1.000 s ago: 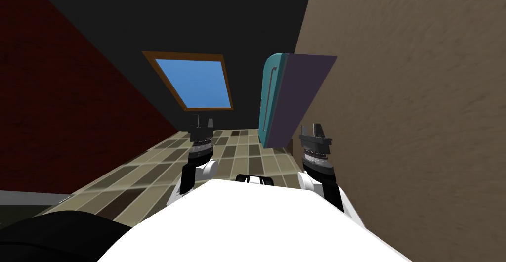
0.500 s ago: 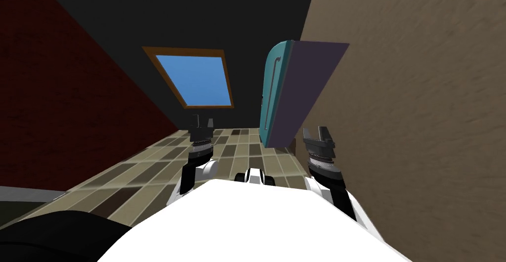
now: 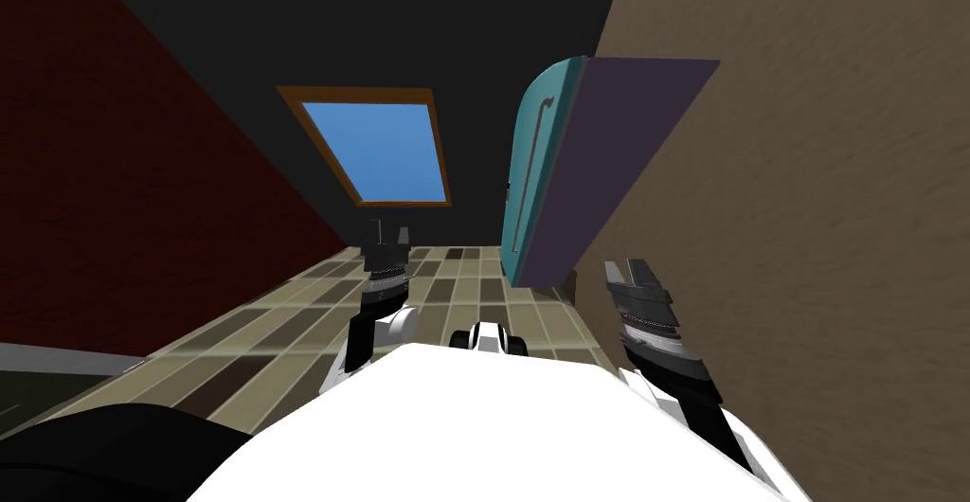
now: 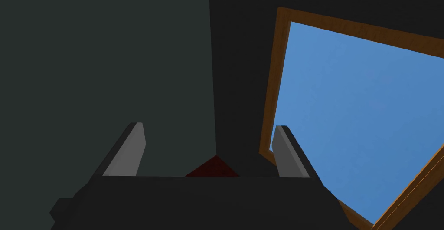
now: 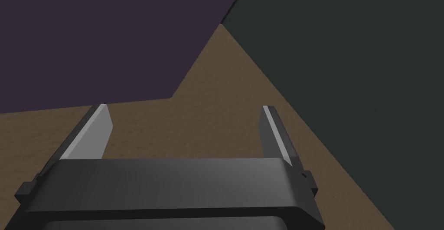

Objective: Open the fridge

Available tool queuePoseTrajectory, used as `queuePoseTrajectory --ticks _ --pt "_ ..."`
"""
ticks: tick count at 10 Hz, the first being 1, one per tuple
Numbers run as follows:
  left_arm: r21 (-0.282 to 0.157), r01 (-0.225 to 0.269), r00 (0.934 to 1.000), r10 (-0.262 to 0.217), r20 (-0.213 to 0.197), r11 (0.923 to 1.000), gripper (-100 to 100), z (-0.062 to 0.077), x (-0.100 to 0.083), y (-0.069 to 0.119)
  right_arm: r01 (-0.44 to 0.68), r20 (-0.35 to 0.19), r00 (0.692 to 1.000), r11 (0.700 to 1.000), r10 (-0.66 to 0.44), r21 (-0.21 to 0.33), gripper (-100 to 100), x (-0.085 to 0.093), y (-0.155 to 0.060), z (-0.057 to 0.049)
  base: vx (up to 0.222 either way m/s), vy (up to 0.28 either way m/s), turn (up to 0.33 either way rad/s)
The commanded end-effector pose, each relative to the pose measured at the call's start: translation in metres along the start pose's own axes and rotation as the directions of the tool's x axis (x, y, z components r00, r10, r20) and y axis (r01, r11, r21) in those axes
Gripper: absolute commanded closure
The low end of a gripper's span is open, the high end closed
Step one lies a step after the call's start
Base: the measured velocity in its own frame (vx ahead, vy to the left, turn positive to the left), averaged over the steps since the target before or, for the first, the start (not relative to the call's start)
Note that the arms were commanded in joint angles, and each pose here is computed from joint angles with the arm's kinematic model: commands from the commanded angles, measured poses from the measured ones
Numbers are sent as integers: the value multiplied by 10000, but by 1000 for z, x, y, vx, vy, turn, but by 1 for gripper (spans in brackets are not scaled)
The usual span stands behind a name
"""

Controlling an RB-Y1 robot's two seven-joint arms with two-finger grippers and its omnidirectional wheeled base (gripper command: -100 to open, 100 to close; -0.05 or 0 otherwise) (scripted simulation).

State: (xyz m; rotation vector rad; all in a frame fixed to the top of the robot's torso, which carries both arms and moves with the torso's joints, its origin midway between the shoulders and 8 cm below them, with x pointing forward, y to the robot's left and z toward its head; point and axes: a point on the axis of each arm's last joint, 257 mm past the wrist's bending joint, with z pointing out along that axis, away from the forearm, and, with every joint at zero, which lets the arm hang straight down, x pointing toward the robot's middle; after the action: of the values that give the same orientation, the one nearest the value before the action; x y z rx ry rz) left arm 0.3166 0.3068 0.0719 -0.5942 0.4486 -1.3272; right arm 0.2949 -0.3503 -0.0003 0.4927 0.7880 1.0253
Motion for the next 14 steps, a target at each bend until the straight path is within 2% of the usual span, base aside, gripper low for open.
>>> queuePoseTrajectory --ticks 1,2,3,4,5,6,7,8,9,10,11,12,13,14 --pt "0 -1 10000 1 0 10000 0 0 0 0 1131 -40 9936 9920 -1131 562 -100 -25 -12 -20 106 8 27" --pt "0 -1 10000 1 0 10000 0 0 0 0 1674 -162 9859 9812 -1666 957 -100 -37 -21 -34 105 27 67" --pt "0 -1 10000 1 0 10000 0 0 0 0 1897 -125 9818 9771 -1894 961 -100 -44 -20 -34 80 26 33" --pt "0 -1 10000 1 0 10000 0 0 0 0 2478 -289 9688 9592 -2461 1360 -100 -57 -27 -49 97 5 81" --pt "0 -1 10000 1 0 10000 0 0 0 0 2695 -261 9629 9533 -2684 1361 -100 -65 -25 -49 83 9 49" --pt "0 -1 10000 1 0 10000 0 0 0 0 3246 -452 9458 9302 -3217 1713 -100 -78 -30 -64 101 26 97" --pt "0 0 10000 0 0 10000 0 0 0 0 3503 -452 9364 9201 -3479 1749 -100 -87 -28 -65 100 29 38" --pt "0 -1 10000 1 0 10000 0 0 0 0 4084 -665 9125 8893 -4036 2056 -100 -102 -31 -79 121 24 75" --pt "0 -1 10000 1 0 10000 0 0 0 0 4311 -701 9019 8772 -4263 2114 -100 -110 -29 -81 92 13 48" --pt "0 -1 10000 1 0 10000 0 0 0 0 4859 -884 8733 8429 -4791 2311 -100 -125 -30 -92 115 20 84" --pt "-1 -1 10000 1 0 10000 0 0 0 0 5104 -1007 8590 8245 -5019 2443 -100 -134 -28 -97 99 24 44" --pt "0 -1 10000 1 0 10000 0 0 0 0 5668 -1283 8225 7795 -5541 2669 -100 -151 -27 -110 112 17 101" --pt "0 -1 10000 1 0 10000 0 0 0 0 5869 -1366 8080 7624 -5732 2724 -100 -158 -23 -113 103 1 49" --pt "0 -1 10000 1 0 10000 0 0 0 0 6440 -1694 7625 7073 -6244 2916 -100 -177 -20 -126 130 4 97"
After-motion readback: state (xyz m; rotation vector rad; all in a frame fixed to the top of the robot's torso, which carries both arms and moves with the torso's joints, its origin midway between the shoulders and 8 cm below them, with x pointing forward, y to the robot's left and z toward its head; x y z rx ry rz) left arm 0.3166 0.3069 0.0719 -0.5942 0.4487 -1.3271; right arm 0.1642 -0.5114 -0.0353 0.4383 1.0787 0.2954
